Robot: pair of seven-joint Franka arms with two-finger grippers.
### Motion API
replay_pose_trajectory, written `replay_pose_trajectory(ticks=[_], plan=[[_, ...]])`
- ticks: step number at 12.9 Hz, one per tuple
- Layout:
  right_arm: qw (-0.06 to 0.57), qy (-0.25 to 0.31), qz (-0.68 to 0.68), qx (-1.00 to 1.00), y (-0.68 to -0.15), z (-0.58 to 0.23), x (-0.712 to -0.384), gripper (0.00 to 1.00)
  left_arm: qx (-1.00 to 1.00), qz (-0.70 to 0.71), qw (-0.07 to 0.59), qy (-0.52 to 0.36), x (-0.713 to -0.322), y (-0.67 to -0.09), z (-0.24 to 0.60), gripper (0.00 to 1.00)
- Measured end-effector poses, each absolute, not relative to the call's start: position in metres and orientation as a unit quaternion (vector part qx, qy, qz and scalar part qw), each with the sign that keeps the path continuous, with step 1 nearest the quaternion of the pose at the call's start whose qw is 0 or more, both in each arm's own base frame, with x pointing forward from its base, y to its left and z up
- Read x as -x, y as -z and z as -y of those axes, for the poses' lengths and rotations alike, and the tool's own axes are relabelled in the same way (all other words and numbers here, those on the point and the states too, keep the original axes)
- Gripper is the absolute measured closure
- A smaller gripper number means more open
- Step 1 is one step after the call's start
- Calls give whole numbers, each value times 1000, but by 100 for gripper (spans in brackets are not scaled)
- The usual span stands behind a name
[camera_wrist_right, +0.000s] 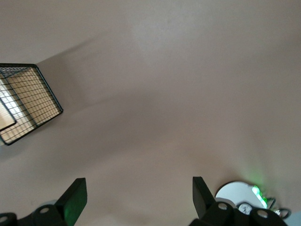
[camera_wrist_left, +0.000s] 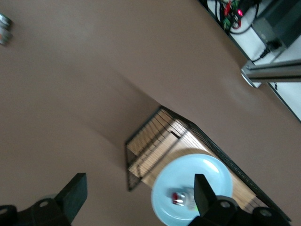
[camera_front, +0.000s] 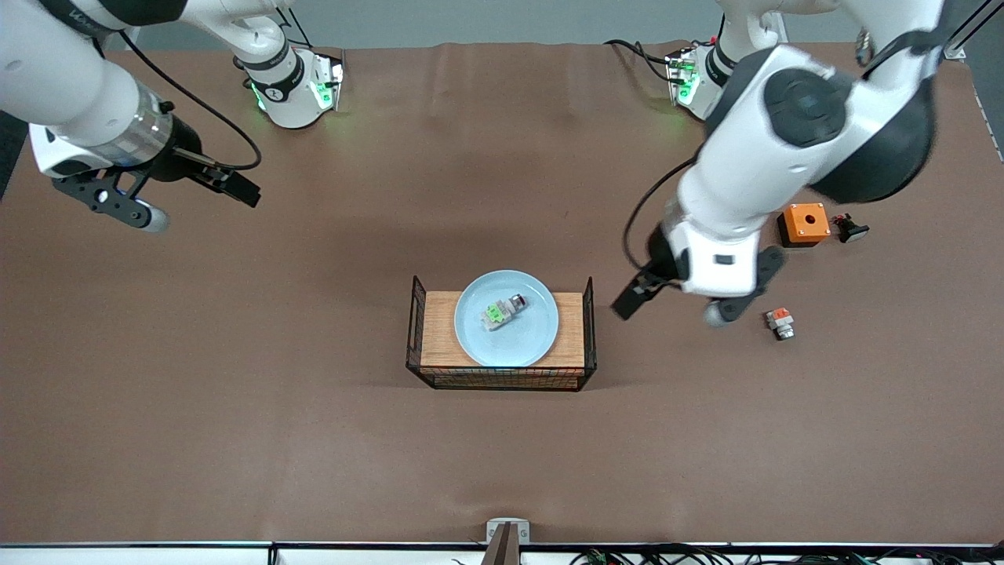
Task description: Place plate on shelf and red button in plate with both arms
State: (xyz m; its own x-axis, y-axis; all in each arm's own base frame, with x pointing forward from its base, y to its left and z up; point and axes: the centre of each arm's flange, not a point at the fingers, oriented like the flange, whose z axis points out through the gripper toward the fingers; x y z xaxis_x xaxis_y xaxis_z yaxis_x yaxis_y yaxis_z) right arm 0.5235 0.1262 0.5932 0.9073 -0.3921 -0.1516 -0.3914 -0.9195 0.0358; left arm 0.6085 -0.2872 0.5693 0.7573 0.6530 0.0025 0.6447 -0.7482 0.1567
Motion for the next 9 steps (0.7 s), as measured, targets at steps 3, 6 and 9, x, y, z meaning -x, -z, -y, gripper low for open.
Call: replay_pose_trajectory(ticks=[3, 6, 9], plan=[[-7, 68, 154, -986, -586, -99, -520, 1, -957, -285, 34, -38, -606, -615, 196, 0], [-15, 52, 106, -993, -595, -72, -518, 1, -975, -222, 1, -20, -601, -633, 113, 0], [-22, 41, 75, -996, -602, -30, -519, 1, -985, -169, -16, 1, -592, -642, 73, 0]])
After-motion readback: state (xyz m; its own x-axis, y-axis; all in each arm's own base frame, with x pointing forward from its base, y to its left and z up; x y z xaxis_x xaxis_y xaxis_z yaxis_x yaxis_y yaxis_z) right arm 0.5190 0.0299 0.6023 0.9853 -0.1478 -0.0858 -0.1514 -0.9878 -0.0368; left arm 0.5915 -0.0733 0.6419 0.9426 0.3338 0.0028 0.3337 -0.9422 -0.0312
